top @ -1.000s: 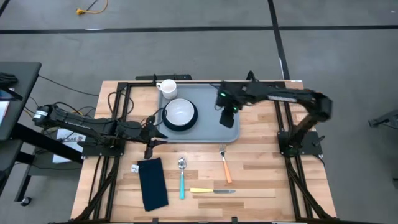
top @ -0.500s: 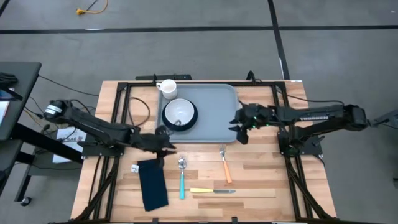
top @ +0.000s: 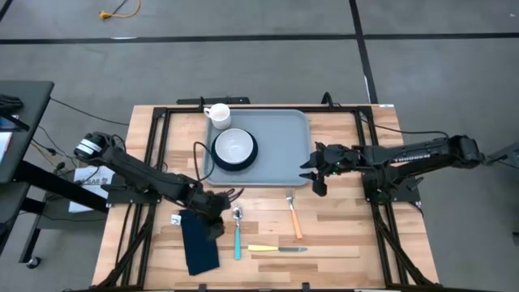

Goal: Set up tray
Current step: Put the blue napkin on the gray serving tray to the right of the green plate

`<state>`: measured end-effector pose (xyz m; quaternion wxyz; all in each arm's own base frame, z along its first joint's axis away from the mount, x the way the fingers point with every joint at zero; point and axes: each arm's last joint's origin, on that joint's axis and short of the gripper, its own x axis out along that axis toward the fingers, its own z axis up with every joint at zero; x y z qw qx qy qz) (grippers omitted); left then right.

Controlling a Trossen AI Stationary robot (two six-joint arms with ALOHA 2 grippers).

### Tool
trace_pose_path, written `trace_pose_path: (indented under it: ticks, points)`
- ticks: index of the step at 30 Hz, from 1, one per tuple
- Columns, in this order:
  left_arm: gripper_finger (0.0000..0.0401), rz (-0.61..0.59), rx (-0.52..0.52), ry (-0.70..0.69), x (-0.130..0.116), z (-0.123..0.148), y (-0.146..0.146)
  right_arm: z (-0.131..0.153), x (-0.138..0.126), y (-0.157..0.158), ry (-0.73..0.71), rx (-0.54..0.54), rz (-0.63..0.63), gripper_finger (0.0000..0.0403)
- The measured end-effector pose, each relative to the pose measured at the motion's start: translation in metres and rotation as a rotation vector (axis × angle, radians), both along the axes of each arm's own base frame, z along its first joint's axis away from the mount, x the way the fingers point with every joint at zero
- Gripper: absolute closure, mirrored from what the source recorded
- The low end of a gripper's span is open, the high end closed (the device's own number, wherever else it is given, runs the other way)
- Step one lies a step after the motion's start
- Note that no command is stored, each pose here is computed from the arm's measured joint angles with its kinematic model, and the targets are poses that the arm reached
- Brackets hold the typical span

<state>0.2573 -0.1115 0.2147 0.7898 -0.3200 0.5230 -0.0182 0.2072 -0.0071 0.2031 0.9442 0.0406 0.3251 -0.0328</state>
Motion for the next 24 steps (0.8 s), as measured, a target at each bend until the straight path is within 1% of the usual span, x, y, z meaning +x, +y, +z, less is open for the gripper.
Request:
trace_pose_path:
  ticks: [3, 5, 8, 13, 17, 21, 24]
  points:
    - [0.0314, 0.005, -0.083, 0.080, -0.001, -0.003, -0.013, -0.005, -0.001, 0.005, 0.002, 0.007, 0.020, 0.0269]
    - [0.0314, 0.013, -0.124, 0.124, -0.007, -0.004, -0.023, -0.007, -0.002, 0.008, -0.011, 0.007, 0.034, 0.0268]
    - [0.0314, 0.052, -0.153, 0.162, -0.015, -0.003, -0.036, -0.012, -0.003, 0.011, -0.037, 0.007, 0.049, 0.0269]
    - [0.0314, 0.111, -0.123, 0.162, -0.030, -0.004, -0.060, -0.012, -0.002, 0.010, -0.058, 0.002, 0.048, 0.0270]
    - [0.0314, 0.164, -0.062, 0.089, -0.038, -0.003, -0.072, -0.010, 0.000, 0.009, -0.087, -0.024, 0.026, 0.0269]
    - [0.0314, 0.169, 0.002, 0.012, -0.044, -0.003, -0.080, -0.008, 0.001, 0.009, -0.113, -0.033, 0.017, 0.0270]
    - [0.0314, 0.147, 0.053, 0.011, -0.046, -0.012, -0.086, -0.008, 0.001, 0.008, -0.116, -0.035, 0.016, 0.0269]
